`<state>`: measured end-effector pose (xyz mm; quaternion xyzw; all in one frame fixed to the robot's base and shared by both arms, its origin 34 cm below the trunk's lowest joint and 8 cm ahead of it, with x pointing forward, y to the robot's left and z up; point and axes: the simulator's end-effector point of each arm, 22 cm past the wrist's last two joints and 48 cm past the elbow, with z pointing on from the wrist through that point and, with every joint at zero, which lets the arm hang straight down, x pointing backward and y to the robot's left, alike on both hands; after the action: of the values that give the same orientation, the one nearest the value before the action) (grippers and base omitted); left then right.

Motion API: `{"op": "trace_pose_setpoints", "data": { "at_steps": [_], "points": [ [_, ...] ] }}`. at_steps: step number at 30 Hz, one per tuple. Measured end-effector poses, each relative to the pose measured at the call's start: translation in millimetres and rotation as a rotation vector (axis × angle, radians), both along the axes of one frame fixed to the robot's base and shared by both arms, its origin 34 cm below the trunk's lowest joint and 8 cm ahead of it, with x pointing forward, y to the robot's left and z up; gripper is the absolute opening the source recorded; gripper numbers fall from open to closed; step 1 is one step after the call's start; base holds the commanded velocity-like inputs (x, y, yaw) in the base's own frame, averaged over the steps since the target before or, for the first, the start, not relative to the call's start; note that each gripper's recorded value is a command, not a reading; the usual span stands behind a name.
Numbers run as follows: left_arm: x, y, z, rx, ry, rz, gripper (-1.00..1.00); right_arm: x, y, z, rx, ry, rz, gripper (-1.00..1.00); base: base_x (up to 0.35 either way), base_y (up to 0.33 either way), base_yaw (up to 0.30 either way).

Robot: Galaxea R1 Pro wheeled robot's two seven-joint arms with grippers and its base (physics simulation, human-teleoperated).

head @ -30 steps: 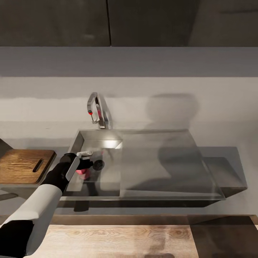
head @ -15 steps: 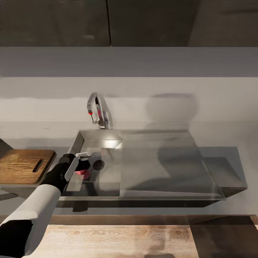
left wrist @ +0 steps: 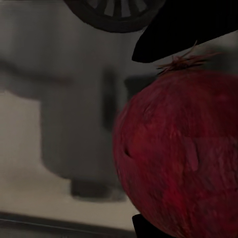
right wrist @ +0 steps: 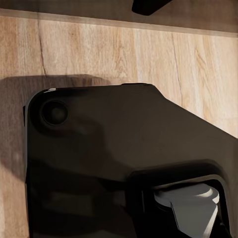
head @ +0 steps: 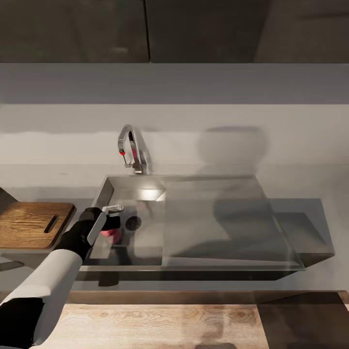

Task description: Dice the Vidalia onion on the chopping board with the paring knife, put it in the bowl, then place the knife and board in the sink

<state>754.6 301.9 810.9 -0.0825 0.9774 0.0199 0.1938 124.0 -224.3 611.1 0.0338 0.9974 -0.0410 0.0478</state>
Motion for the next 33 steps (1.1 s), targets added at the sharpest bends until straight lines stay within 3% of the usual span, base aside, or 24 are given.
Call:
{"op": "trace_pose_setpoints", "data": {
  "at_steps": [23, 33],
  "points": [
    [57, -18, 85, -0.018, -0.226, -0.034, -1.00, 1, 0, 0, -0.002, -0.004, -0.007, 1.00, 0.000, 0.000, 0.000],
    [63, -29, 116, -0.030, -0.257, -0.063, -1.00, 2, 1, 0, -0.001, -0.005, -0.007, 1.00, 0.000, 0.000, 0.000]
  ]
}}
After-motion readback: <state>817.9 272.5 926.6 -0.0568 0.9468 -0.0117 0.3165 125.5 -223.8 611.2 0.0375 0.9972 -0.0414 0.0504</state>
